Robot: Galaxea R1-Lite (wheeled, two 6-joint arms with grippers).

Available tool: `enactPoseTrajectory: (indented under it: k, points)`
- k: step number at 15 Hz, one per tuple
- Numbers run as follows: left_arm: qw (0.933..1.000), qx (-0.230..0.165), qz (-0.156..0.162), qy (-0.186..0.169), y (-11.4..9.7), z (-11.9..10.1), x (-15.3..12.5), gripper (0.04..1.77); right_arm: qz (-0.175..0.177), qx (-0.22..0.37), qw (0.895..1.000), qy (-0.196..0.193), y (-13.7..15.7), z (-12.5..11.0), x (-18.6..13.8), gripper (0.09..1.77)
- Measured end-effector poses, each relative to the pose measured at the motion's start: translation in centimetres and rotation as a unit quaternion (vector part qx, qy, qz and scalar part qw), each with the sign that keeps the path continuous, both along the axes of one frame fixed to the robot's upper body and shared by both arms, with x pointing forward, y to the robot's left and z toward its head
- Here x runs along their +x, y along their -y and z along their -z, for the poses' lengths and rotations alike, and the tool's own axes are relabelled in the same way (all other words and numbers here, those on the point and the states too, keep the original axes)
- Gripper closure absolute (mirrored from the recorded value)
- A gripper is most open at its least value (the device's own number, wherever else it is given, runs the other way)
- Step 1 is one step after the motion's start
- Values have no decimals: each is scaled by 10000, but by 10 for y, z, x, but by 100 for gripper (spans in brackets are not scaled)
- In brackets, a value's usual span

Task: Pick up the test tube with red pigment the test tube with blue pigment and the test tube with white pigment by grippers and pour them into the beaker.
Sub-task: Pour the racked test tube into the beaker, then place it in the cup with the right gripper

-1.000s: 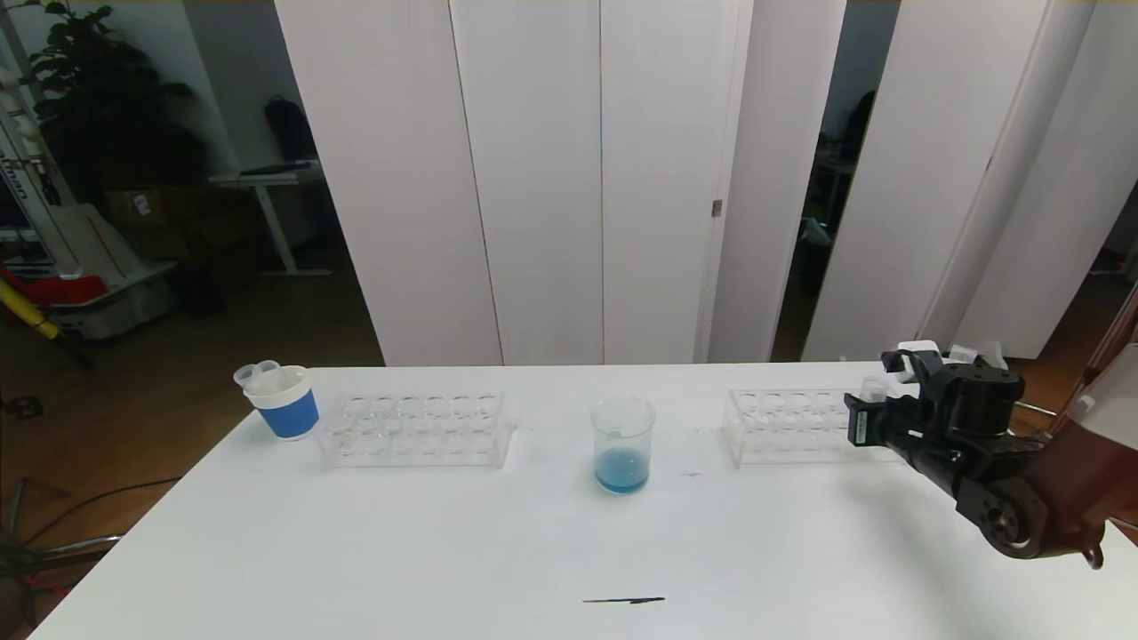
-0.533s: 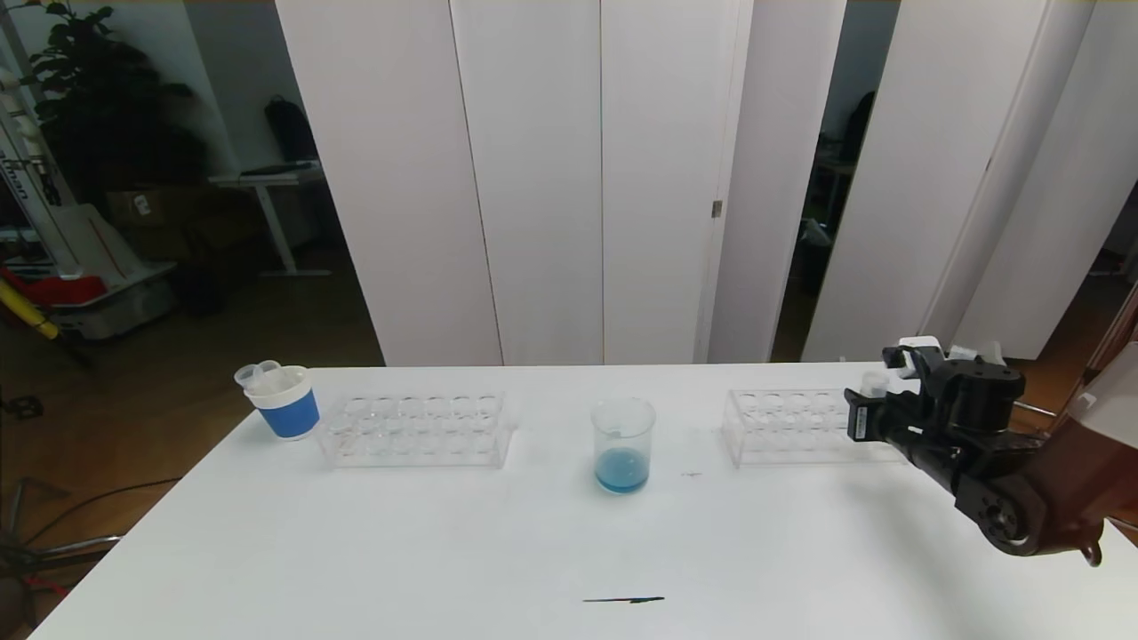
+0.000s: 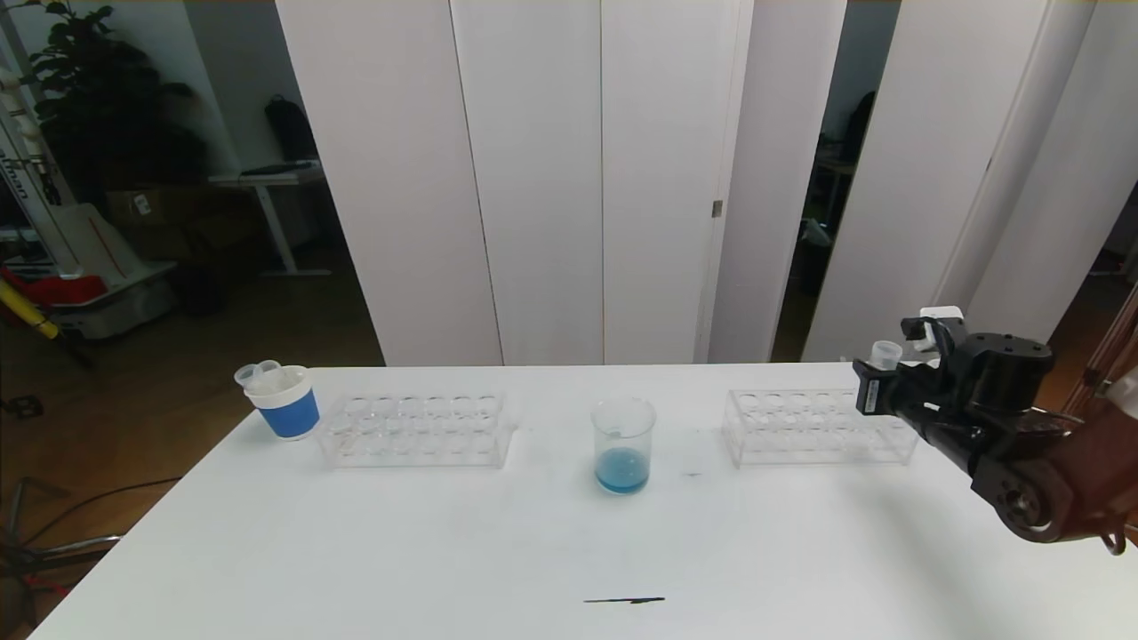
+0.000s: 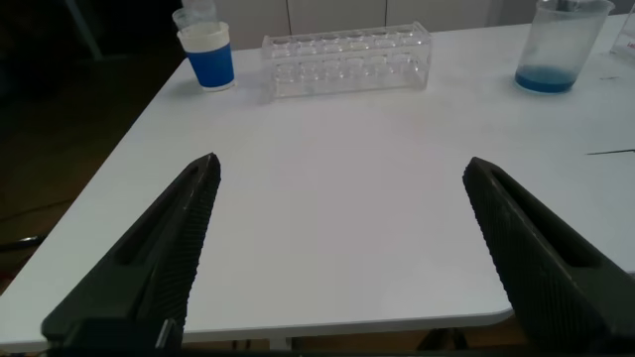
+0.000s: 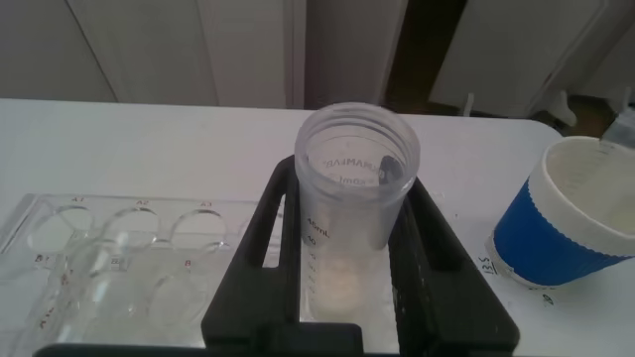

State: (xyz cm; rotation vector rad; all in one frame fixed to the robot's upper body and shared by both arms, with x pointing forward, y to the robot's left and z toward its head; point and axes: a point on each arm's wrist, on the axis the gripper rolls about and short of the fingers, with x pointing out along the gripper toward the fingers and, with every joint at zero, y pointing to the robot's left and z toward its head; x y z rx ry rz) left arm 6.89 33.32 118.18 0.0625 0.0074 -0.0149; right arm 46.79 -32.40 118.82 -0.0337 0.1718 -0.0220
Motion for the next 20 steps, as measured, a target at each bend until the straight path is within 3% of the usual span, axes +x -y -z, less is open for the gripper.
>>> enactPoseTrajectory:
  k: [5, 9, 12, 15, 18, 20]
  points:
    - [10000, -1, -2, 0, 0, 0, 0, 6, -40, 8, 9999, 157, 0, -36, 3, 128]
    - [10000, 0, 0, 0, 0, 0, 0, 6, -195, 14, 9994, 293, -2, -86, 27, 128]
    - [10000, -1, 0, -1, 0, 0, 0, 6, -652, 51, 9976, 234, -12, -125, 44, 128]
    - [10000, 0, 2, 0, 0, 0, 0, 6, -1307, 76, 9896, 595, -40, -152, 59, 128]
    - [10000, 0, 0, 0, 0, 0, 0, 6, -1935, -175, 9783, 717, -80, -151, 65, 128]
    - [10000, -1, 0, -1, 0, 0, 0, 6, -2173, -594, 9718, 694, -95, -141, 66, 128]
